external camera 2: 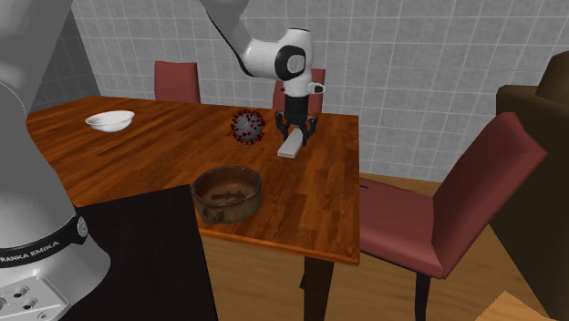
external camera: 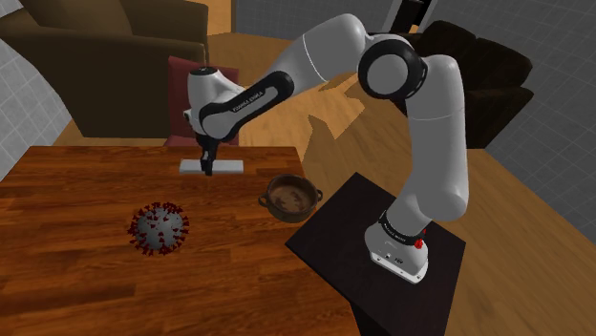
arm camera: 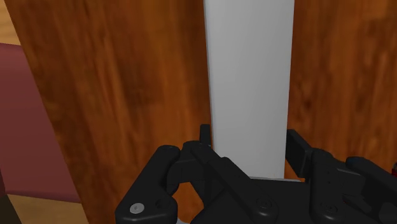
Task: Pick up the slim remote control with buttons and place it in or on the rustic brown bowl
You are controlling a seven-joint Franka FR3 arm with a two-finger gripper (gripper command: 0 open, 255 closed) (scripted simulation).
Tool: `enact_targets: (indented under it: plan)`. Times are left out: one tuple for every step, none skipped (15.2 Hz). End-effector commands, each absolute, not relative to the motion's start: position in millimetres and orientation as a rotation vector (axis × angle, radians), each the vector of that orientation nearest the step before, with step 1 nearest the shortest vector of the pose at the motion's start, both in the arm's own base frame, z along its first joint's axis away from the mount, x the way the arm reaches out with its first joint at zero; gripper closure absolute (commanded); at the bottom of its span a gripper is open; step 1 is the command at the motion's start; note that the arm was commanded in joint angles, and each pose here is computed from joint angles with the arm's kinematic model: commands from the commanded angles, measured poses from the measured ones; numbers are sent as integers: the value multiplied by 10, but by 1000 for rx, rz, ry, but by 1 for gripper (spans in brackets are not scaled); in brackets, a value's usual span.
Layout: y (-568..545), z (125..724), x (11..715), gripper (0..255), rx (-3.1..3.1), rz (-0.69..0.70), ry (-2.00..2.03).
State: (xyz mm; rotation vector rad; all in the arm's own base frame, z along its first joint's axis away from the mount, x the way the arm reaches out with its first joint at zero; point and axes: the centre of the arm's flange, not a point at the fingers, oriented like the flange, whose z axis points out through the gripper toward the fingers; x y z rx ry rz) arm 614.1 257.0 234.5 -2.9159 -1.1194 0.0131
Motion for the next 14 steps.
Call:
enact_targets:
  plan:
    - [2571,2440,6141,255,-2916,13,-1119]
    - [2571,2493,6141,255,-2916,13,-1119]
    - [2571,2546,6142,255,-2916,13,-1119]
    - [2571,2599,6142,255,-2916,13,-1119]
    - [2571,2651,6142,255,-2916,13,-1119]
    - [2571,2704,6142,255,-2916,13,-1119]
    - [2571,2757,6141,255,-2916,13,-1119]
    - [2571,2810,6142,255,-2916,13,-1119]
    - [2571,2863,6142,255,-2916,13,-1119]
    - [2571,2915,6141,255,-2916,13,-1119]
    - [2571,2968,6142,255,-2916,13,-1119]
    - [2571,3009,6141,255,-2916,13,-1119]
    - [2510,3010,6025,255,-2916,13,-1119]
    - [2448,3010,5909,255,-2916,13,-1119]
